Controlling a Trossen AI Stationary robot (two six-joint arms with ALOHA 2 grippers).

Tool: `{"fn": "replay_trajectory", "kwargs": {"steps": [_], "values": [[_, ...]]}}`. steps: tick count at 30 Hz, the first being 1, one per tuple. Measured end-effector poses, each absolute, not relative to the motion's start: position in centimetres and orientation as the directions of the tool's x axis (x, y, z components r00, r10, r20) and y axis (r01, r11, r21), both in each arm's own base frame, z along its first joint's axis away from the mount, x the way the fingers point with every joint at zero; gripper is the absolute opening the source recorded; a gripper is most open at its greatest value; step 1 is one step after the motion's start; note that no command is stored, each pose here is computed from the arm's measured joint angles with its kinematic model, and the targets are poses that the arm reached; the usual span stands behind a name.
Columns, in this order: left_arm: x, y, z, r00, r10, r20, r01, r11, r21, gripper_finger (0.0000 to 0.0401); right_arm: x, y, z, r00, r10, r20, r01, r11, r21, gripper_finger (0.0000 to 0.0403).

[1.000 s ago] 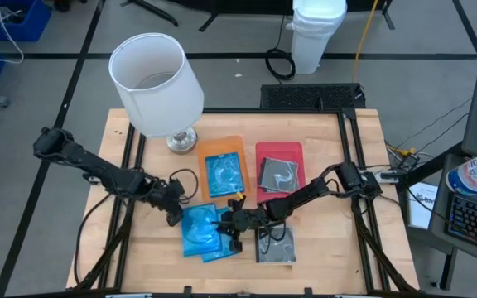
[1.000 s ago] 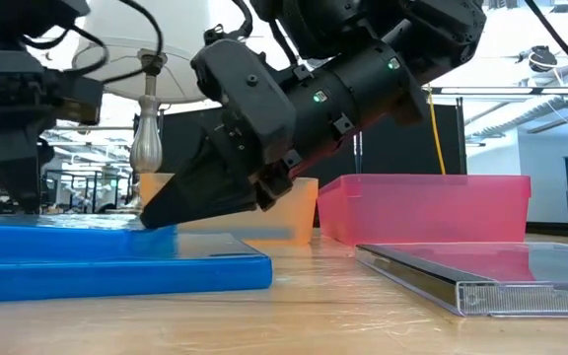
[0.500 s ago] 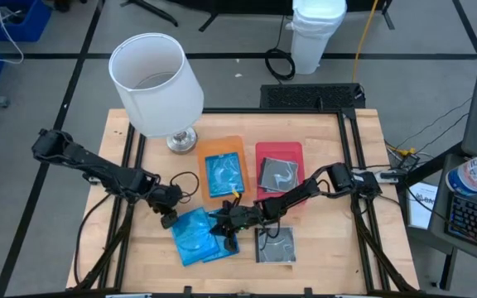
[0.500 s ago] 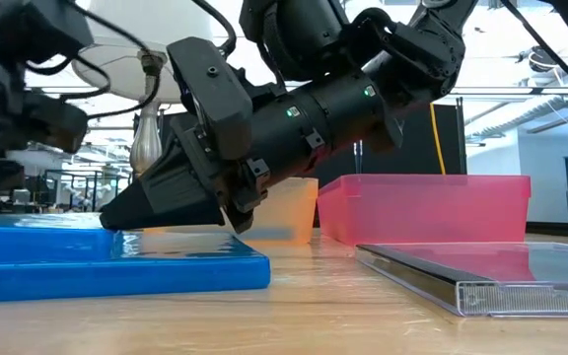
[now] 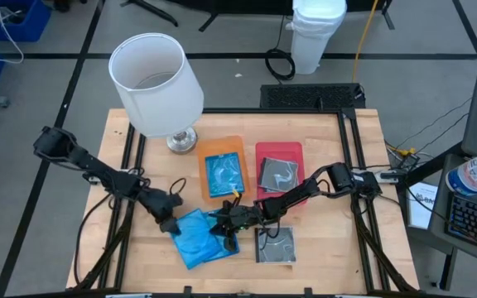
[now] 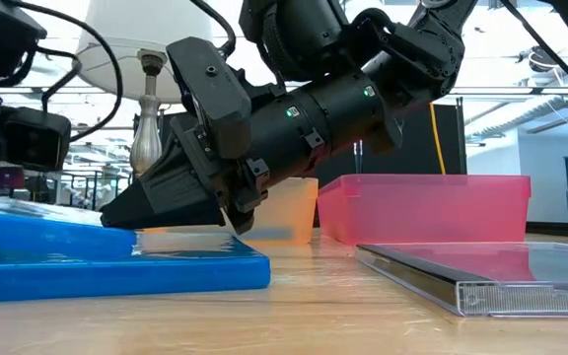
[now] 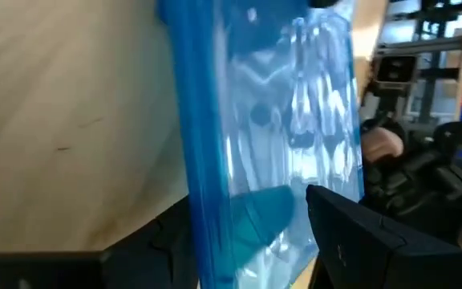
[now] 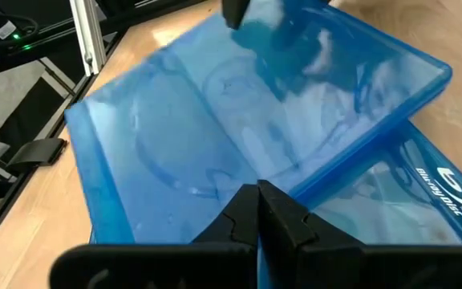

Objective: Pick & place jewel cases by type
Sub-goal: Put the blue CD case into the orange bin

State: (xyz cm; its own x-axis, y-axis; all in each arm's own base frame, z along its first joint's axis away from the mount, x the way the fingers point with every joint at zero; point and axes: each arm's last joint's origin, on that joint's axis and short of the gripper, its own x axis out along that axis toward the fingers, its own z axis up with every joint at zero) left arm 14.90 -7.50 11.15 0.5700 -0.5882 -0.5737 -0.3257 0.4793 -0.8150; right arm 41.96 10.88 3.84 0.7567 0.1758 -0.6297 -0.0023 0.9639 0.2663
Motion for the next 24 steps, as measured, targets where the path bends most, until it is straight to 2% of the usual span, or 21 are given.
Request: {"fn": "replay_trajectory", "kwargs": {"steps": [5, 8, 17, 20, 24], "values": [[15.4, -7.8, 11.9, 0.606, -0.598, -0.524, -0.248, 0.484, -0.839, 0.0213, 42.0, 10.9, 3.8, 0.757, 0.175, -0.630, -0.002, 0.964, 0.265, 0.0000], [15.7, -8.0, 12.3, 0.629, -0.589, -0.508, -0.214, 0.497, -0.841, 0.0193, 42.0, 10.9, 3.8, 0.757, 0.175, -0.629, -0.008, 0.966, 0.259, 0.0000], [15.7, -8.7, 12.8, 0.652, -0.573, -0.497, -0.167, 0.530, -0.831, 0.0018, 42.3, 11.4, 4.5, 0.804, 0.192, -0.562, -0.072, 0.971, 0.229, 0.0000], [15.6, -9.2, 13.0, 0.653, -0.584, -0.482, -0.132, 0.539, -0.832, 0.0021, 42.3, 11.9, 5.5, 0.817, 0.210, -0.537, -0.125, 0.974, 0.191, 0.0000], [15.6, -9.8, 13.5, 0.674, -0.598, -0.435, -0.047, 0.553, -0.832, 0.0027, 41.9, 12.8, 8.6, 0.817, 0.221, -0.533, -0.184, 0.975, 0.123, 0.0004]]}}
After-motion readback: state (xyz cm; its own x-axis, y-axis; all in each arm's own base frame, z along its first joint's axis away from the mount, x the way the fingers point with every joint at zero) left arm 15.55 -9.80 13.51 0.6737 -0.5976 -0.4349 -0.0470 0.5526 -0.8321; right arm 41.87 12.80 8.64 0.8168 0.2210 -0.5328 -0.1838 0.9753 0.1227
